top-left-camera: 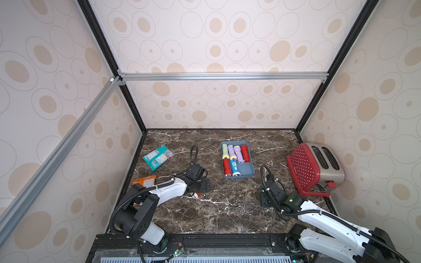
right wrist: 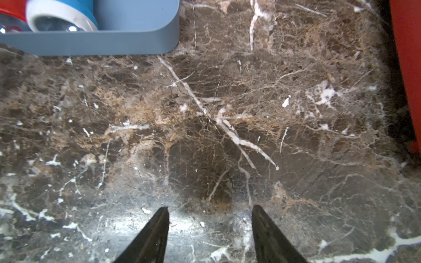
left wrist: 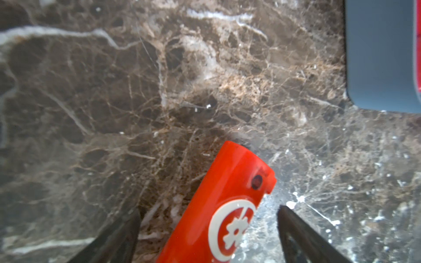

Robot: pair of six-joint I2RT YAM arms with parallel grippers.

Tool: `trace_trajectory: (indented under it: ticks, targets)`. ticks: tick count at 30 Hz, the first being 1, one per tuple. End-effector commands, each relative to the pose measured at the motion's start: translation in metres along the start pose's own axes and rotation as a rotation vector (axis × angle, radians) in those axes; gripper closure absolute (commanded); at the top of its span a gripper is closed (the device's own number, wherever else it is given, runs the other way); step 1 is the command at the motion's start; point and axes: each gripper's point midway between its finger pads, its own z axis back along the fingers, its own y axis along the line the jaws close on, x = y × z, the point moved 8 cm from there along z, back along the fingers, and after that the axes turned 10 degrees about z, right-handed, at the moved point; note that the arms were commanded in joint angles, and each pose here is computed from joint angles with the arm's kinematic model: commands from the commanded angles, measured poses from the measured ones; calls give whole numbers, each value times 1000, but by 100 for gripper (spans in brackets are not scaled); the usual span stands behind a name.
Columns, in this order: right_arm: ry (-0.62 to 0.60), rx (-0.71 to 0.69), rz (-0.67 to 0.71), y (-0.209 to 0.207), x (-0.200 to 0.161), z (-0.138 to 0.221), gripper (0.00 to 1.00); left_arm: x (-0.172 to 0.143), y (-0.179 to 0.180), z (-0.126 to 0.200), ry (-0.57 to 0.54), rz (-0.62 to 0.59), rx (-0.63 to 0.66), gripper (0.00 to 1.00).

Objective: Put the flashlights into the storage boxes
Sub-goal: Pick up the flashlight from the center of the board.

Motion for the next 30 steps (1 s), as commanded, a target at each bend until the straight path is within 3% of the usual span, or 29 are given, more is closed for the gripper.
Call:
trace_trajectory:
  ticks: [1, 8, 20, 25, 30]
  targets:
    - [-27, -12, -19, -3, -2, 2, 44, -5, -1, -1, 11, -19, 19, 17]
    - [-24, -19, -21, -4, -2, 2, 47, -7, -11, -7, 14, -36, 15, 38]
    - [-10, -28, -18, -3, -1, 1, 48, -9, -24, -18, 18, -34, 32, 65]
    - [-17, -32, -27, -5, -2, 3, 48, -6, -34, -15, -1, -21, 28, 68]
    - [-36, -35, -42, -8, -3, 5, 47, 8, -64, 9, -80, 43, -76, 68]
